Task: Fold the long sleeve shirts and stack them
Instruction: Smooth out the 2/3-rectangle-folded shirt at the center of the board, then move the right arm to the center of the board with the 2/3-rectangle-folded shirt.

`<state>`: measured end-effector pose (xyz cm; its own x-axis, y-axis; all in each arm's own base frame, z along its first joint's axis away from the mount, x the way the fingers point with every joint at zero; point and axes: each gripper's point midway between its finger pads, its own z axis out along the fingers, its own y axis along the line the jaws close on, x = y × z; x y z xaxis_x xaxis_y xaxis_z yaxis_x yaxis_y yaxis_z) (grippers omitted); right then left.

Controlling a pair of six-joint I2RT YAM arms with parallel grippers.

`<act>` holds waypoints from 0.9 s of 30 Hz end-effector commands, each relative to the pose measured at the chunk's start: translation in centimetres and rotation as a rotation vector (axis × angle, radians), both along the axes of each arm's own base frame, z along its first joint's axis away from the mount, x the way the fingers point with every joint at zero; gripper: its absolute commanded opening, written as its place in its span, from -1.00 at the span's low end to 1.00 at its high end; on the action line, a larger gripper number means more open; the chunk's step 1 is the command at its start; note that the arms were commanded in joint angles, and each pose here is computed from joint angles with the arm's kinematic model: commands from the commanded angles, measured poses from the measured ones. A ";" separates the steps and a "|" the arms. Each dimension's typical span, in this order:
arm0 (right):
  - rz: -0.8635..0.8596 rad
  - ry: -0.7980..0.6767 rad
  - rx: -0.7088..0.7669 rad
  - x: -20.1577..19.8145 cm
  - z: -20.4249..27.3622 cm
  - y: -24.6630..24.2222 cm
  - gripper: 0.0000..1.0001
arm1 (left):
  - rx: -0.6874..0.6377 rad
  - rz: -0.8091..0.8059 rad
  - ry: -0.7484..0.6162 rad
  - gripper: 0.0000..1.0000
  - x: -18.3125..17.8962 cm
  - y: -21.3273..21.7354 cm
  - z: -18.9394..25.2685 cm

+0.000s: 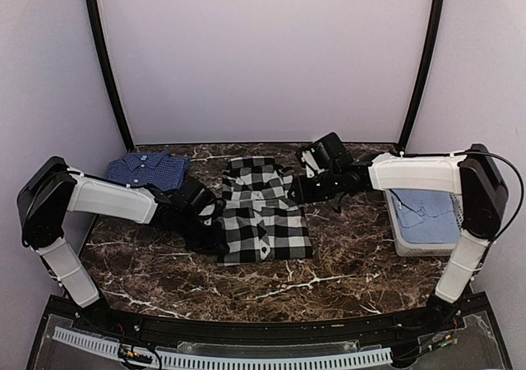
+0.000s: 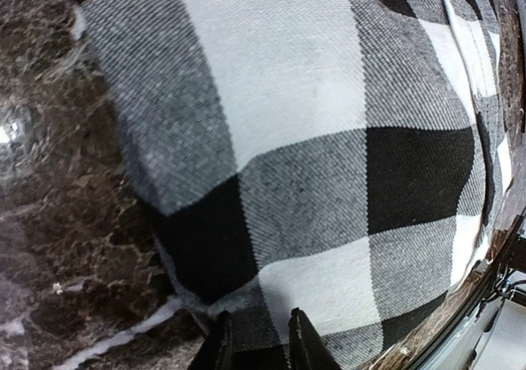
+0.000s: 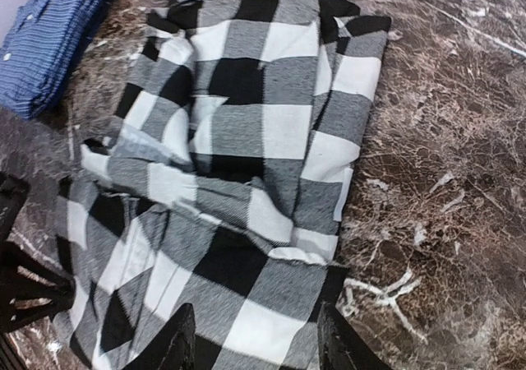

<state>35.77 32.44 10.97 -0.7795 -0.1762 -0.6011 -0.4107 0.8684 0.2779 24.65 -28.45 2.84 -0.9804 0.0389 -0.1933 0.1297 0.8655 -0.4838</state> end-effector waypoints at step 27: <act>0.350 0.218 -0.175 -19.8 -7.7 11.0 -0.11 | -0.005 0.024 0.093 -0.51 -7.4 5.8 2.2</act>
